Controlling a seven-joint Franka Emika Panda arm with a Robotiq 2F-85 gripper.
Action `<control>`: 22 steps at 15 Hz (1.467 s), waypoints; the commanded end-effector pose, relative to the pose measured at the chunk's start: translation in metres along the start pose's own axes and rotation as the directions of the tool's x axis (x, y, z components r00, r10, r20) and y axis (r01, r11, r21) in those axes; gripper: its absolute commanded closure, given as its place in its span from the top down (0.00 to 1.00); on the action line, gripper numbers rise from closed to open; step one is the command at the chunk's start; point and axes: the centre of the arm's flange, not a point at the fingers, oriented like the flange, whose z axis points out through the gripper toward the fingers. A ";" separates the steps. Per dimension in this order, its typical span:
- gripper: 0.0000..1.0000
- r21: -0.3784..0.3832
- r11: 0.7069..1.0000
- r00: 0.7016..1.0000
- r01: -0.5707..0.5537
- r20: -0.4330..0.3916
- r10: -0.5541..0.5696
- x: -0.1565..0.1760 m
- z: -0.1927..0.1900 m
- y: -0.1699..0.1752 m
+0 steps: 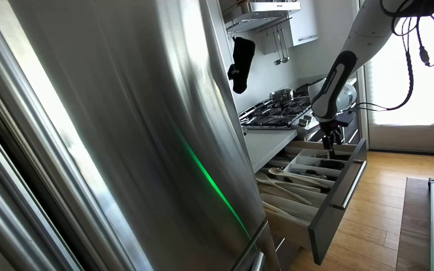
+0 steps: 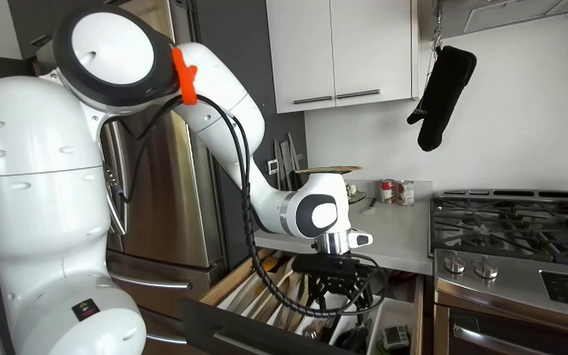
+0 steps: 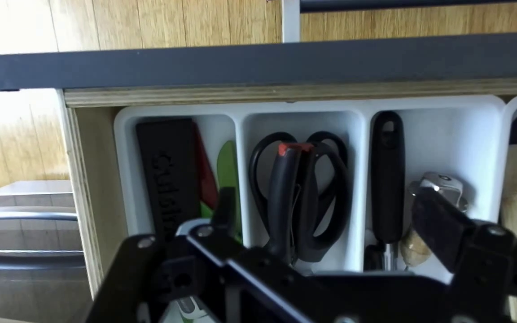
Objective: Remove one scissors from the open drawer and put it on the counter
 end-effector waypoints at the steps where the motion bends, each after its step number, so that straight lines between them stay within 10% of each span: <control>1: 1.00 -0.058 0.998 0.999 -0.032 0.005 0.033 0.015 0.023 0.001; 7: 0.70 -0.066 0.995 0.996 -0.071 -0.059 0.067 0.034 0.045 0.004; 22: 0.63 -0.060 0.995 0.995 -0.081 -0.060 0.078 0.058 0.096 -0.007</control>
